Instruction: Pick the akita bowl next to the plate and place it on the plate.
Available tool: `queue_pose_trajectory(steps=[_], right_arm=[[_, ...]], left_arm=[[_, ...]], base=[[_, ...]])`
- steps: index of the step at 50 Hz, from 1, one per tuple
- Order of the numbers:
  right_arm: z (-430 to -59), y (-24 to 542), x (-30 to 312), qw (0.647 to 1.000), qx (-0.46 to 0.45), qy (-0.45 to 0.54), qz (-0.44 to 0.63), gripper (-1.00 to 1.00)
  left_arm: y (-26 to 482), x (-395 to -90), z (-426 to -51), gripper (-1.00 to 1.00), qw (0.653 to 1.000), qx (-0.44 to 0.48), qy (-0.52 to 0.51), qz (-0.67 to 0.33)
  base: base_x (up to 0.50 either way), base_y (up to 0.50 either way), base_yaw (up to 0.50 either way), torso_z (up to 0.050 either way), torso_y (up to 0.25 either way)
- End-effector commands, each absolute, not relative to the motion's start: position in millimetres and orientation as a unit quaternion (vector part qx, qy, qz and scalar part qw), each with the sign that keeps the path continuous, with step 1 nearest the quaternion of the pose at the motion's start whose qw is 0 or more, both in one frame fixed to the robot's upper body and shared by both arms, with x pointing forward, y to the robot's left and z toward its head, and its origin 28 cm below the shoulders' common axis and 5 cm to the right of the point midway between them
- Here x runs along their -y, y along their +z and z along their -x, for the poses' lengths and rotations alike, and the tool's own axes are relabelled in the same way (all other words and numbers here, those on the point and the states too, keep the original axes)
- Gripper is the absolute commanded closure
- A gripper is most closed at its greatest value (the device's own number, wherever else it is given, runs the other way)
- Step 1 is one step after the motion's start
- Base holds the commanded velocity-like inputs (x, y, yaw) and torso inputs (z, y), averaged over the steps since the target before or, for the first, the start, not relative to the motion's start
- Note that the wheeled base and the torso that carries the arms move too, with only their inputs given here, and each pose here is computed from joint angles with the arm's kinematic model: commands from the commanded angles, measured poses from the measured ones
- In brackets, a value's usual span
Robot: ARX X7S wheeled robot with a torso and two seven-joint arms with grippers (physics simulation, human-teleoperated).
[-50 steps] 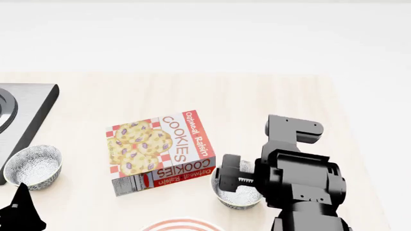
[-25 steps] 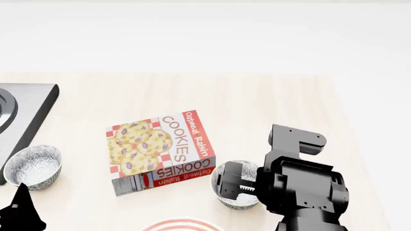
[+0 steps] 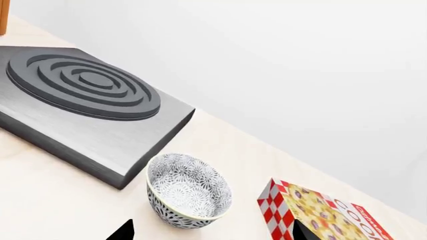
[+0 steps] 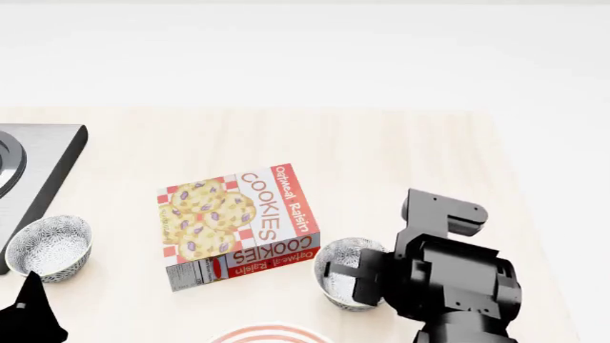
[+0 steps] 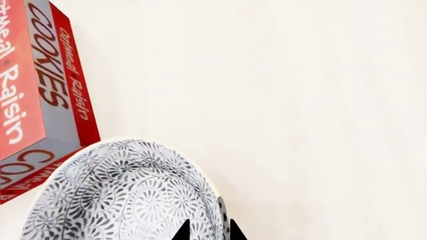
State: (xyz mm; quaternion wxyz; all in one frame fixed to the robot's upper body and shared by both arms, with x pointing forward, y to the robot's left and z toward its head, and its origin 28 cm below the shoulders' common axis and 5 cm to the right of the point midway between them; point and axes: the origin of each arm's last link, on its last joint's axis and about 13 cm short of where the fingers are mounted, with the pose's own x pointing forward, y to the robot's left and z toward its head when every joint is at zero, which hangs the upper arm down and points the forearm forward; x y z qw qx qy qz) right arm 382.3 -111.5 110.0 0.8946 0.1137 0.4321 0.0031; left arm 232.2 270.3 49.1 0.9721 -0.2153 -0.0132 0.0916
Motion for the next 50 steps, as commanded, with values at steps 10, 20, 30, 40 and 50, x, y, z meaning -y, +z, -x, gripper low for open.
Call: queue_pose_trajectory(steps=[10, 20, 30, 40, 50], right_arm=[[-390, 118, 117, 0.919, -0.386, -0.017, -0.084, 1.00], [-395, 132, 127, 0.936, -0.344, -0.019, -0.069, 1.00], [-375, 159, 132, 0.954, -0.293, -0.026, -0.049, 1.00], [-361, 176, 132, 0.963, -0.267, -0.022, -0.036, 1.00], [-345, 184, 132, 0.965, -0.260, -0.015, -0.040, 1.00]], left_arm=[[47, -271, -233, -1.00, 0.972, 0.012, 0.092, 0.216], [46, -271, -233, -1.00, 0.972, 0.012, 0.091, 0.217], [49, -270, -232, -1.00, 0.972, 0.013, 0.091, 0.216], [48, -270, -233, -1.00, 0.972, 0.012, 0.092, 0.217], [51, -269, -232, -1.00, 0.972, 0.012, 0.092, 0.218]], base=[[0.00, 0.00, 0.00, 0.000, 0.000], [0.00, 0.00, 0.00, 0.000, 0.000], [0.00, 0.00, 0.00, 0.000, 0.000], [0.00, 0.00, 0.00, 0.000, 0.000], [0.00, 0.00, 0.00, 0.000, 0.001]])
